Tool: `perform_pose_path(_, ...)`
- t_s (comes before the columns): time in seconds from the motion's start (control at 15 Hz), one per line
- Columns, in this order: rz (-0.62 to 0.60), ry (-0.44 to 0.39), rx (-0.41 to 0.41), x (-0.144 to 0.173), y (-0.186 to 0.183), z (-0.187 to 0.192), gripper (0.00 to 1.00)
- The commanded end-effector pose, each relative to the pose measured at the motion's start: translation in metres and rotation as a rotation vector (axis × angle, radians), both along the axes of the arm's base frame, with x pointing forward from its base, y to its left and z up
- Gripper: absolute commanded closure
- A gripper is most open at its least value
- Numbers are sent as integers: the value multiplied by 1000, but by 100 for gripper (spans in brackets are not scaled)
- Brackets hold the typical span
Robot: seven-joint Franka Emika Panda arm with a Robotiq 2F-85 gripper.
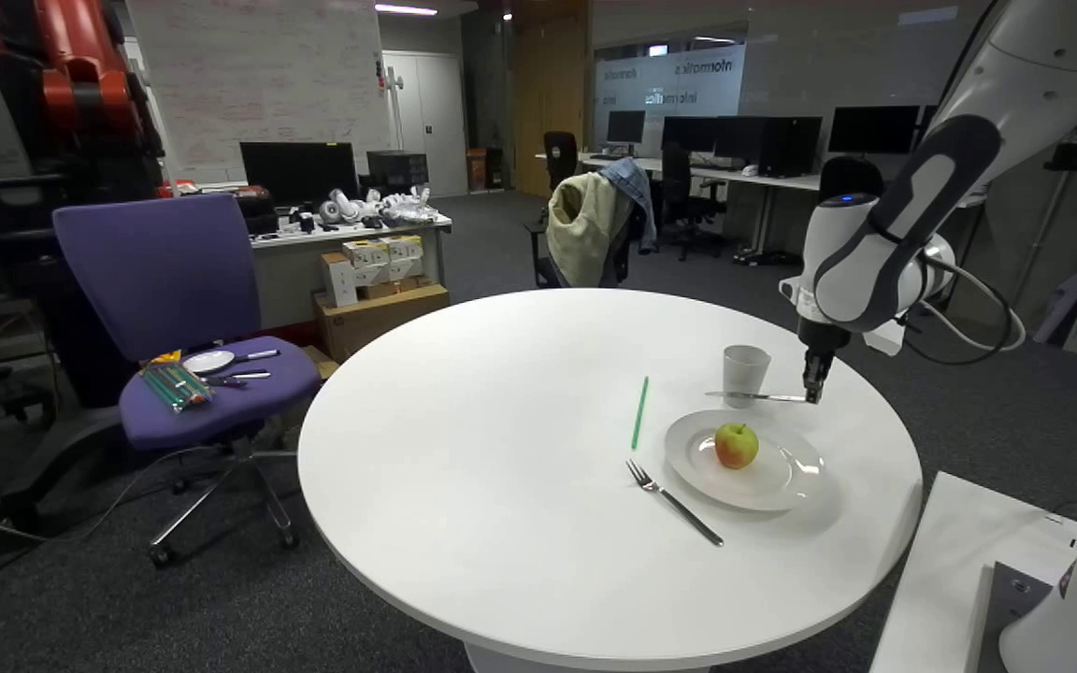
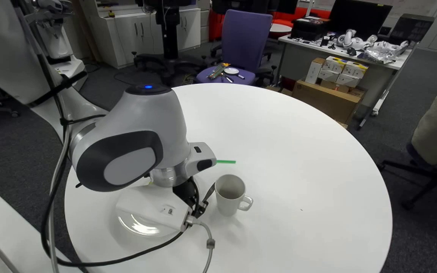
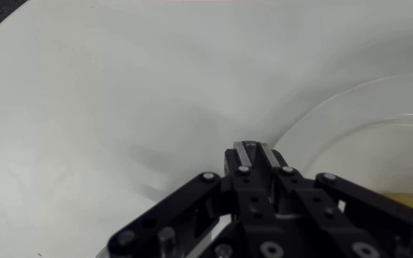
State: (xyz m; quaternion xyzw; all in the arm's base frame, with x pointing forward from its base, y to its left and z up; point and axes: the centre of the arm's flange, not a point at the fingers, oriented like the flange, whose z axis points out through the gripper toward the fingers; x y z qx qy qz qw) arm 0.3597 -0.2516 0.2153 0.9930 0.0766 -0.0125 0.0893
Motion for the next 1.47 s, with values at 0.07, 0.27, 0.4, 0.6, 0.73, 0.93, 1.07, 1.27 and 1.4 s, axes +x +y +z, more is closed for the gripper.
perform_pose_path(0.07, 24, 3, 8, 0, -9, -18, 97)
perform_pose_path(0.27, 24, 17, 12, -2, -9, -26, 97)
perform_pose_path(0.4, 25, 23, 12, -3, -9, -30, 97)
perform_pose_path(0.6, 25, 30, 10, -3, -9, -34, 97)
perform_pose_path(0.73, 24, 33, 10, -3, -10, -36, 97)
perform_pose_path(0.93, 8, 42, 13, -1, -13, -41, 97)
perform_pose_path(1.07, 2, 48, 16, 0, -15, -45, 97)
perform_pose_path(1.27, -6, 62, 17, 2, -19, -53, 97)
perform_pose_path(1.4, -8, 69, 17, 3, -21, -57, 97)
